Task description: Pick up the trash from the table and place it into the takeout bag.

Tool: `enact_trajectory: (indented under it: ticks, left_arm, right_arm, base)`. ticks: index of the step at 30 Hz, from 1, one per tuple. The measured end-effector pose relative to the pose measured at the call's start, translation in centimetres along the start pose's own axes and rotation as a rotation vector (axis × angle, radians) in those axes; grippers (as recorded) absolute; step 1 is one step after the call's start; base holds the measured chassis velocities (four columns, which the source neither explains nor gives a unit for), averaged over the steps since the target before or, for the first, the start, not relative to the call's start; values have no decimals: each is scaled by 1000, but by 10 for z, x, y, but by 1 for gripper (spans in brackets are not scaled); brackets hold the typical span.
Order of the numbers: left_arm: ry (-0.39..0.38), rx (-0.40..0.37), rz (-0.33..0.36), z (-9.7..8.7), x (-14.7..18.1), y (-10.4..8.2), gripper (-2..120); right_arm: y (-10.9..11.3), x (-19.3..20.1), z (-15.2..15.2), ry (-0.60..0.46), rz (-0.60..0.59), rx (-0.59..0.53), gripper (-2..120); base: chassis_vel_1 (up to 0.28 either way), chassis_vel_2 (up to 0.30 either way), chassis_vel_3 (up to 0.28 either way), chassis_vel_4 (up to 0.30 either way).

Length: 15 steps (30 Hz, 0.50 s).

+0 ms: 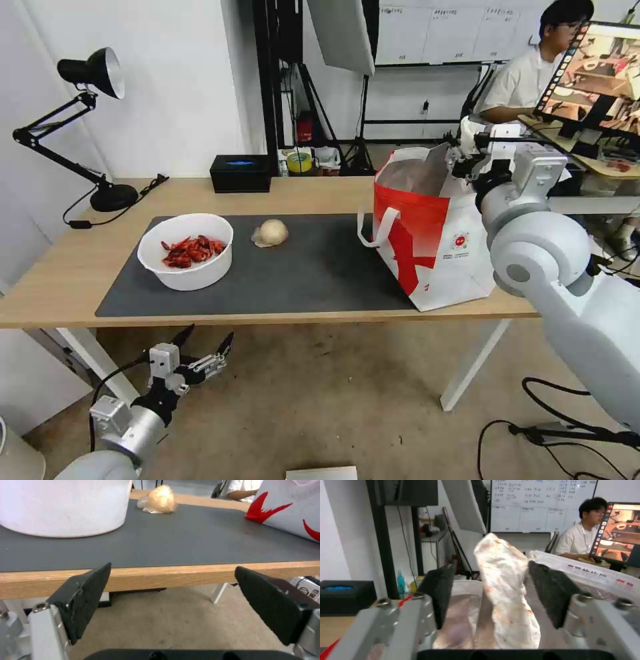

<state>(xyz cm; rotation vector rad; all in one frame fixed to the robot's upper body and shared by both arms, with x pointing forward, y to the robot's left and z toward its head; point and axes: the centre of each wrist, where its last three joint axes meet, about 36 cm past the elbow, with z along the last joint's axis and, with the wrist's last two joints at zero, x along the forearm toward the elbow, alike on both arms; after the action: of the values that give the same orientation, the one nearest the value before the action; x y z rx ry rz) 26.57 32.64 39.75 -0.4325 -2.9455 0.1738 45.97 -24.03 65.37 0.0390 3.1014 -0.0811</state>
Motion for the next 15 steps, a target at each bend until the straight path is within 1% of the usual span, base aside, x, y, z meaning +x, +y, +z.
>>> enact_trajectory:
  ticks: [2, 3, 4, 6, 7, 9, 10, 15]
  left_arm:
    - [0, 0, 0, 0, 0, 0, 100]
    - [0, 0, 0, 0, 0, 0, 100]
    - [0, -1, 0, 0, 0, 0, 100]
    - [0, -2, 0, -1, 0, 1, 100]
    - [0, -2, 0, -1, 0, 1, 100]
    - [-1, -3, 1, -2, -1, 1, 100]
    - [-2, -3, 1, -2, -1, 1, 100]
    - [-1, -1, 2, -1, -1, 1, 100]
  right_arm:
    - [0, -1, 1, 18, -5, -7, 75]
    - [0, -1, 1, 18, -5, -7, 75]
    - [0, -1, 1, 28, -7, -9, 78]
    - [-2, -4, 2, 42, -1, -7, 89]
    - [-2, -4, 2, 42, -1, -7, 89]
    - [-3, -8, 4, 56, 6, -5, 97]
    - [-4, -10, 5, 61, 10, -3, 99]
    - [-4, -15, 5, 65, 11, 0, 100]
  base:
    - [0, 0, 0, 0]
    - [0, 0, 0, 0]
    - [0, 0, 0, 0]
    - [0, 0, 0, 0]
    - [0, 0, 0, 0]
    - [0, 0, 0, 0]
    - [0, 0, 0, 0]
    - [0, 0, 0, 0]
